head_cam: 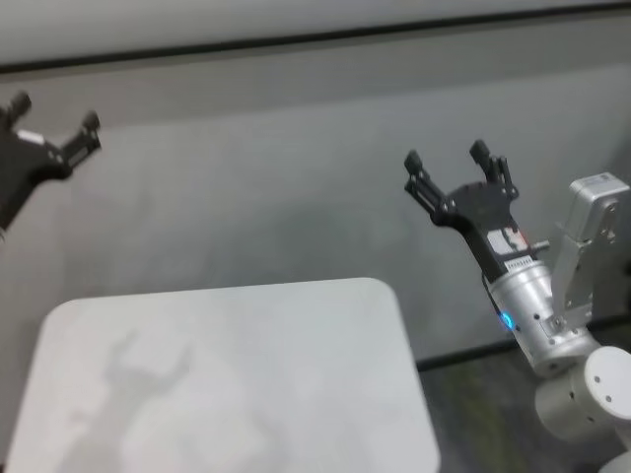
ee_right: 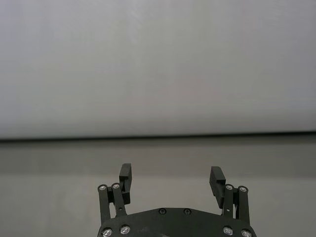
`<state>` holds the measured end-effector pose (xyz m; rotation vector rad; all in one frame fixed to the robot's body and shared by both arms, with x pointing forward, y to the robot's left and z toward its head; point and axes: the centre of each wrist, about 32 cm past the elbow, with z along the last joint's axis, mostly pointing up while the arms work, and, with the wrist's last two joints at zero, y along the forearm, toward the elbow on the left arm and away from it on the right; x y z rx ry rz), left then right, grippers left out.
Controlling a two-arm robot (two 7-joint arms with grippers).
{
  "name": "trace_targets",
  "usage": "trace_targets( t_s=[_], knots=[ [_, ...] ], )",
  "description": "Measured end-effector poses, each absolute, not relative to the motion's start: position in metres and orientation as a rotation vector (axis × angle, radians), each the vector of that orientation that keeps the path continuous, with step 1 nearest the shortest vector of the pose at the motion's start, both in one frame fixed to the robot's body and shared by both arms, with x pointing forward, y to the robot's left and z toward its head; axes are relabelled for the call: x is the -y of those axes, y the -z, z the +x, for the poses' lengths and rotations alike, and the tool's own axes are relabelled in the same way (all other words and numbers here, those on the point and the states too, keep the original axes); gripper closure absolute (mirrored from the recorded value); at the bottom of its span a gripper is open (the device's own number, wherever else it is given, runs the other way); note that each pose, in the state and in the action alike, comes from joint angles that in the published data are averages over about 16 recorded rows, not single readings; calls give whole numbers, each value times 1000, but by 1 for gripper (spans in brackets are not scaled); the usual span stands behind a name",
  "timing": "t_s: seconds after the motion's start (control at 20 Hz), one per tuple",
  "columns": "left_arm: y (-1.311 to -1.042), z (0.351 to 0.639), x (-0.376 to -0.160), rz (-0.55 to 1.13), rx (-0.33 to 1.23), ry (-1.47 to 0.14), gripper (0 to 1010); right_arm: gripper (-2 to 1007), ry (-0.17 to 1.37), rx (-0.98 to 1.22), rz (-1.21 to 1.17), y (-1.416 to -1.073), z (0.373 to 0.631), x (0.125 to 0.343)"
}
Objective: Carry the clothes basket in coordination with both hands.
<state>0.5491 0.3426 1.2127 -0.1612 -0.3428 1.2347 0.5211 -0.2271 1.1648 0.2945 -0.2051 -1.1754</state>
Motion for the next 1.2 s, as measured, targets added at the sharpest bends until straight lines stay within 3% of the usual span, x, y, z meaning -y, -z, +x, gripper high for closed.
trace_targets(
  t_s=[0.7, 1.2],
  knots=[
    [-1152, 501, -314, 231, 284, -1247, 8, 4, 1229, 256, -148, -1145, 499, 287],
    [-1137, 487, -310, 318, 279, -1239, 8, 4, 1243, 284, -311, -1140, 488, 311]
  ],
)
